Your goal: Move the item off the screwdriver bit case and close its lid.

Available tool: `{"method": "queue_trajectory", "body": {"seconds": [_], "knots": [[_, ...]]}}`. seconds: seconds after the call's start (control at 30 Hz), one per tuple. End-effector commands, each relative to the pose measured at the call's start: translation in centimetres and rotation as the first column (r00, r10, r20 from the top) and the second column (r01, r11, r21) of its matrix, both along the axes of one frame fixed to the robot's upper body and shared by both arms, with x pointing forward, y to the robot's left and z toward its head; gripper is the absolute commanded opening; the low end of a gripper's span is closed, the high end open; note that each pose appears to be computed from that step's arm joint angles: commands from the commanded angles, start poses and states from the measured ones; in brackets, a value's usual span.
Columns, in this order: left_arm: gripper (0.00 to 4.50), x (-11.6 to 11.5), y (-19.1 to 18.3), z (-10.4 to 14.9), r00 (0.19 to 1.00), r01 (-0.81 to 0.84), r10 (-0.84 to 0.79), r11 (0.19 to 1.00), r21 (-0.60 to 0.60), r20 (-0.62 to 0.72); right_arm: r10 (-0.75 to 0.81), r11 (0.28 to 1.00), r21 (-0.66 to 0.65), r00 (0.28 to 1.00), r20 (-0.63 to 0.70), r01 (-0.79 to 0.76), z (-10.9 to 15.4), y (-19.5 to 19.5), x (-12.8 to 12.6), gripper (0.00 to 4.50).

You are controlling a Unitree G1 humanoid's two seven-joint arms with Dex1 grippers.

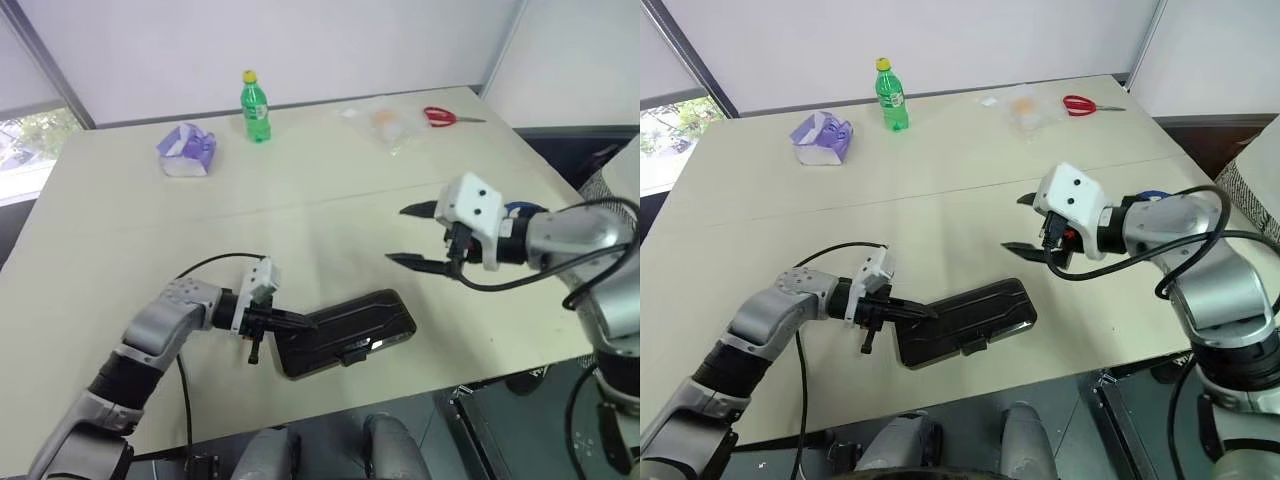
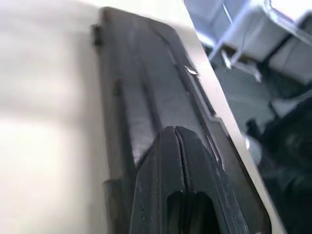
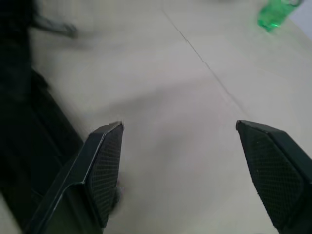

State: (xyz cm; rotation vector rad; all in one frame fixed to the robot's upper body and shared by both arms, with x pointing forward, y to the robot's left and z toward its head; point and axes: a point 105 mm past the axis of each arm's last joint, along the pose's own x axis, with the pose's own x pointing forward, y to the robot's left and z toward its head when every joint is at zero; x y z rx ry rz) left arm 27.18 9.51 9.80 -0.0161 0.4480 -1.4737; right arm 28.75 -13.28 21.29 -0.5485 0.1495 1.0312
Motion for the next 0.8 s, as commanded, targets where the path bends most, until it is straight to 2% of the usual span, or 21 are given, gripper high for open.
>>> {"method": "queue_trajectory", "body": {"seconds": [0.03,0.07,0.2,0.3,0.33,0.53,0.8], "knots": [[0.0,0.7,0.3,5.0,1.0,-0.019,0.022,0.995,-0.099,0.021,0.078,0.991,0.114,0.991,-0.106,-0.066,-0.8,1.0,-2.1,3.83],[0.0,0.8,0.4,5.4,0.999,-0.025,0.027,0.994,-0.102,0.021,0.093,0.988,0.135,0.988,-0.126,-0.075,-1.1,1.4,-2.4,3.83],[0.0,1.8,1.1,6.0,0.996,-0.08,0.082,0.993,-0.086,0.026,0.164,0.978,0.162,0.965,-0.205,-0.132,-3.0,2.6,-4.1,1.92],[0.0,2.5,1.4,5.6,0.994,-0.106,0.107,0.993,-0.055,0.032,0.228,0.969,0.158,0.94,-0.254,-0.192,-4.3,3.7,-5.7,0.41],[0.0,2.7,1.4,5.2,0.994,-0.107,0.108,0.993,-0.043,0.03,0.257,0.962,0.161,0.926,-0.277,-0.219,-4.9,4.0,-6.3,0.04],[0.0,3.8,1.2,2.9,0.992,-0.119,0.118,0.992,0.034,0.044,0.347,0.937,0.171,0.862,-0.37,-0.304,-7.7,5.9,-8.1,0.04],[0.0,4.6,0.1,0.7,0.994,-0.091,0.085,0.992,0.09,0.075,0.324,0.943,0.066,0.859,-0.397,-0.325,-11.0,6.1,-7.0,0.04]]}}
